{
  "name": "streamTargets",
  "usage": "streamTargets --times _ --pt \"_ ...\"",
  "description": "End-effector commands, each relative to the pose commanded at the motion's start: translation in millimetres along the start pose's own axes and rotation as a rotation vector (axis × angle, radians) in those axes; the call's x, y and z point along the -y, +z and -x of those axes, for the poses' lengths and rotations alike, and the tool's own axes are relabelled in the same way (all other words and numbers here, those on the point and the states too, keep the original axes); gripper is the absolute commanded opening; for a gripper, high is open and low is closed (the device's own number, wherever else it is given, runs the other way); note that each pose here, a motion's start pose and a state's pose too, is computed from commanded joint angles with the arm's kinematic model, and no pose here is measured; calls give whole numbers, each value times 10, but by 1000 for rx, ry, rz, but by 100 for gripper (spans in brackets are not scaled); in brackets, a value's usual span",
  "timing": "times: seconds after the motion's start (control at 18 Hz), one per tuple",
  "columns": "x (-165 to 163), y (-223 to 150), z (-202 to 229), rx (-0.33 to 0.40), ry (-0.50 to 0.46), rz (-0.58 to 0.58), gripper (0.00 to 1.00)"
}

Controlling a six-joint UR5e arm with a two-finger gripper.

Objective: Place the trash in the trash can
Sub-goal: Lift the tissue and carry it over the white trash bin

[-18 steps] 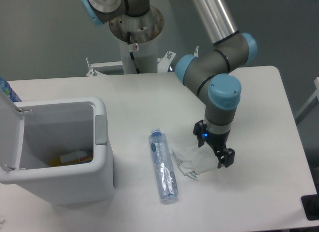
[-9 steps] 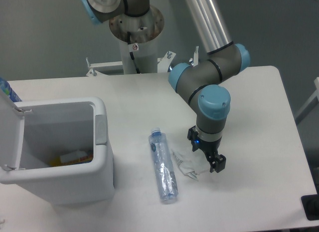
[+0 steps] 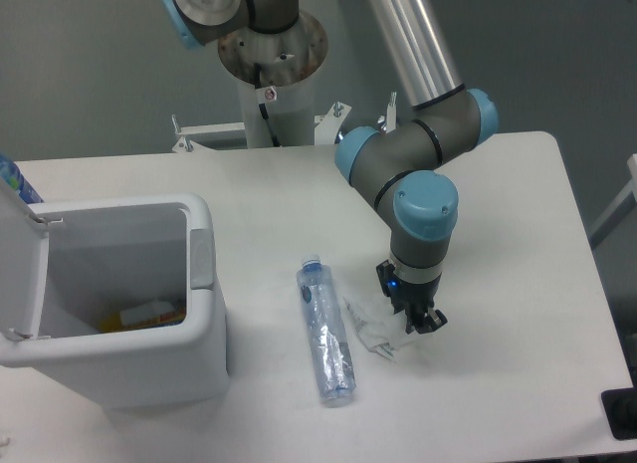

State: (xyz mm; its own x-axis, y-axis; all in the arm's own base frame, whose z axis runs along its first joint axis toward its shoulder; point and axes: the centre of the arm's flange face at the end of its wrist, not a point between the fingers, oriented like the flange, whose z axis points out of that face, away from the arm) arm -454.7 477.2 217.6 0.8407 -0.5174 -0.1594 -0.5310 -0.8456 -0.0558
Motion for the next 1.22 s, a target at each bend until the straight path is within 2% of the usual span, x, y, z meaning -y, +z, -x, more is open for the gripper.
streamTargets --times 0.22,0.33,0.5,0.67,0.89,1.22 --pt "-125 -112 88 22 -20 -2 0" --pt "-218 -300 257 67 -43 -5 0" --pt "-335 -625 541 144 -153 -29 0" --pt "-323 -961 748 195 -336 -151 0" --pt "-114 -1579 857 246 -591 -293 0" --pt "647 -2411 441 196 -920 -488 0"
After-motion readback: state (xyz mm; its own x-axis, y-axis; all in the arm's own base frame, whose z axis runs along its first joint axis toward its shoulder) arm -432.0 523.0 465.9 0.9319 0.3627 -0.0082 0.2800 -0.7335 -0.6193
